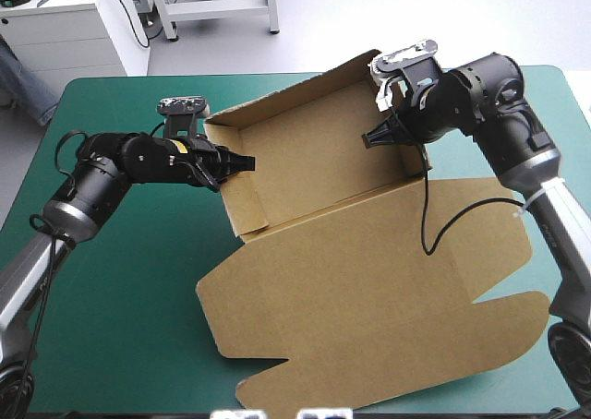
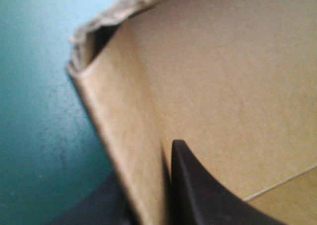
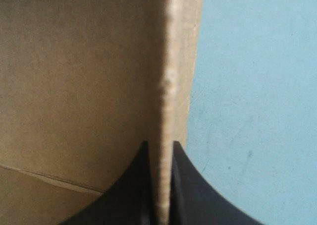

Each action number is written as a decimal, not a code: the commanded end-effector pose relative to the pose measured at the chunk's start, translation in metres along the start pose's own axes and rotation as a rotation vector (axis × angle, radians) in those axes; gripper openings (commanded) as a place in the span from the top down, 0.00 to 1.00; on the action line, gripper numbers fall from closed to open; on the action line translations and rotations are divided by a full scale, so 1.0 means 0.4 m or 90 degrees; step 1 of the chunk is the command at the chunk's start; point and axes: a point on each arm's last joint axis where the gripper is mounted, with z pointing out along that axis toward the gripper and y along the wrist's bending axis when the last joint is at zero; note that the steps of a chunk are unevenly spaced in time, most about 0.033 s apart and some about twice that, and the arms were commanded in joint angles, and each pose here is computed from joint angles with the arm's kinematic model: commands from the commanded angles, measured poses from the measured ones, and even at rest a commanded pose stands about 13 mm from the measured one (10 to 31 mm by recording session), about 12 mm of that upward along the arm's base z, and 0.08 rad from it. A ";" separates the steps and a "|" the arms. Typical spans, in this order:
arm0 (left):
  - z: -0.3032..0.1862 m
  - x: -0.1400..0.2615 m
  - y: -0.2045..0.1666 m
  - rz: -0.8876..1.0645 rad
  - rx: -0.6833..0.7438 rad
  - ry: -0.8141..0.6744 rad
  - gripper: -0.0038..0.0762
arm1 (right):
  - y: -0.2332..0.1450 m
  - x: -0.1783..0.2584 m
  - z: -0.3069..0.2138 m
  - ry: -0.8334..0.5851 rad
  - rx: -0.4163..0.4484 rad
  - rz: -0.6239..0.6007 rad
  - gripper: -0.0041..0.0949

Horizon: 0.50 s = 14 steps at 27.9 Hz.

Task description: Fold the box

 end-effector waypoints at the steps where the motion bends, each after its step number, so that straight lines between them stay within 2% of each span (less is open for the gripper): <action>1: -0.031 -0.030 -0.044 -0.014 -0.027 -0.042 0.94 | 0.027 -0.024 -0.031 -0.062 -0.054 0.029 0.97; 2: -0.023 -0.031 -0.045 -0.018 -0.043 -0.032 0.97 | 0.027 -0.025 -0.021 -0.056 -0.051 0.039 0.97; 9: 0.021 -0.068 -0.055 -0.051 -0.081 -0.003 0.96 | 0.016 -0.020 0.087 0.022 0.007 0.077 0.97; 14: 0.075 -0.099 -0.048 -0.086 -0.106 0.001 0.96 | 0.023 -0.021 0.194 0.059 0.017 0.115 0.97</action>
